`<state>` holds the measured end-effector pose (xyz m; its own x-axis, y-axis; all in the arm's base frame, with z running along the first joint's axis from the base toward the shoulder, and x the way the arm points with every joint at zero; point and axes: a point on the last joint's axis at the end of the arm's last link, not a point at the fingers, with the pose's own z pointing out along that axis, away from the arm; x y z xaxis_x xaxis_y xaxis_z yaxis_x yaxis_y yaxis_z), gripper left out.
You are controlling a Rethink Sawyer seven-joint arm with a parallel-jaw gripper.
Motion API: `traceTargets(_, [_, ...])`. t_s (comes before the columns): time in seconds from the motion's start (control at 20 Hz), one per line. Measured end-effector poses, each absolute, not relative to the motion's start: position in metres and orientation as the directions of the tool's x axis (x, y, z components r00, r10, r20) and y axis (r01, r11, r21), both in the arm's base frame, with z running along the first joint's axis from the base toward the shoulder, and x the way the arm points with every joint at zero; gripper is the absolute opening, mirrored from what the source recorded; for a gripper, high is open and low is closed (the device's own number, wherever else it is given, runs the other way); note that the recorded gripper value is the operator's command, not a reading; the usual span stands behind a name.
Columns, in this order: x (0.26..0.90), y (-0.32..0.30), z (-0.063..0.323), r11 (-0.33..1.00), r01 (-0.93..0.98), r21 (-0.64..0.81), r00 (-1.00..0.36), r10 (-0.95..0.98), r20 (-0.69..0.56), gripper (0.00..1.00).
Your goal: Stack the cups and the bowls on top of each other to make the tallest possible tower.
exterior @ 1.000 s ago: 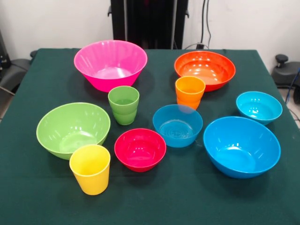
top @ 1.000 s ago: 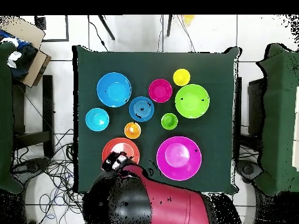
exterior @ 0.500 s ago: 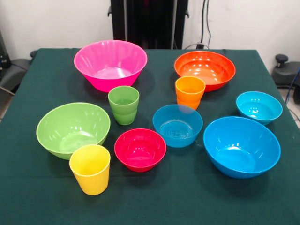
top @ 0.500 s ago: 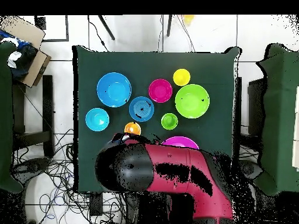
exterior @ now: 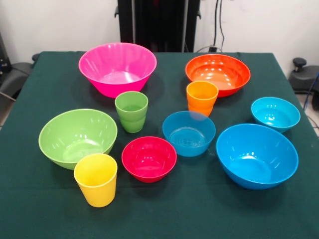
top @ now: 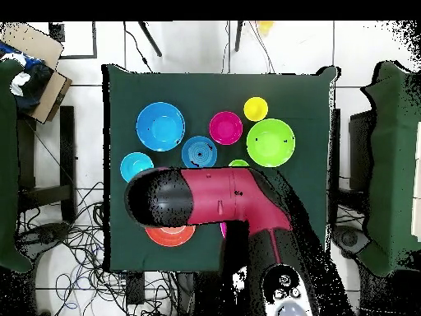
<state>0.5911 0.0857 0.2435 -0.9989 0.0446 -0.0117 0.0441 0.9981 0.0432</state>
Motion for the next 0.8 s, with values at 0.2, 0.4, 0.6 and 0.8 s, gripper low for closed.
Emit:
traceTargets(0.2, [0.588, 0.103, 0.226, 0.999, -0.001, 0.043, -1.000, -0.001, 0.001, 1.00])
traceTargets(0.4, [0.582, 0.139, 0.228, 0.996, -0.087, 0.019, -0.996, -0.087, 0.019, 1.00])
traceTargets(0.6, [0.583, 0.177, 0.243, 0.988, -0.154, 0.005, -0.988, -0.154, 0.030, 1.00])
traceTargets(0.8, [0.590, 0.218, 0.264, 0.977, -0.214, -0.005, -0.977, -0.214, 0.024, 1.00])
